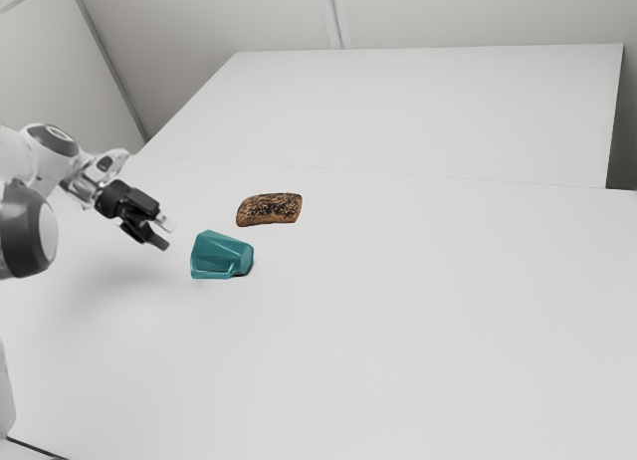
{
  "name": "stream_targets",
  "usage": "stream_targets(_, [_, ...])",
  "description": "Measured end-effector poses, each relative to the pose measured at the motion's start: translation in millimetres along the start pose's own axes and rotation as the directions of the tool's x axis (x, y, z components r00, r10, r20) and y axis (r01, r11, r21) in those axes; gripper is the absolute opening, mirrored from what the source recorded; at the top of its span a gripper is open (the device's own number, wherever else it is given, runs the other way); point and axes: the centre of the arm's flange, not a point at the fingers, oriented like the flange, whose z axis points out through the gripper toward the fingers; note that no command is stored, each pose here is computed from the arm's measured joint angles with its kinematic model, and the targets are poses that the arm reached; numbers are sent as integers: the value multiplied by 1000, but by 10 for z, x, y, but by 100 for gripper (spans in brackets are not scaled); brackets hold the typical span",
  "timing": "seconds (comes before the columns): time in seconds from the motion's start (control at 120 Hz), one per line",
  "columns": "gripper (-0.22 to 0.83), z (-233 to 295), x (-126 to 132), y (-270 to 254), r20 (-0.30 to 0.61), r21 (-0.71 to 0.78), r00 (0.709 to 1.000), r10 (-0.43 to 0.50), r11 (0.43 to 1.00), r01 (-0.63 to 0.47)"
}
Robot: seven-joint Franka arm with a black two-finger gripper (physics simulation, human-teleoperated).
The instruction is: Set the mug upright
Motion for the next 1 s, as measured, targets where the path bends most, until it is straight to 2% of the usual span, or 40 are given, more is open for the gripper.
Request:
stream_targets(0.608, [61,347,227,-189,-93,-48,985,146,987,-151])
stream_targets(1.0, [62,583,112,-289,-138,-113,982,128,983,-144])
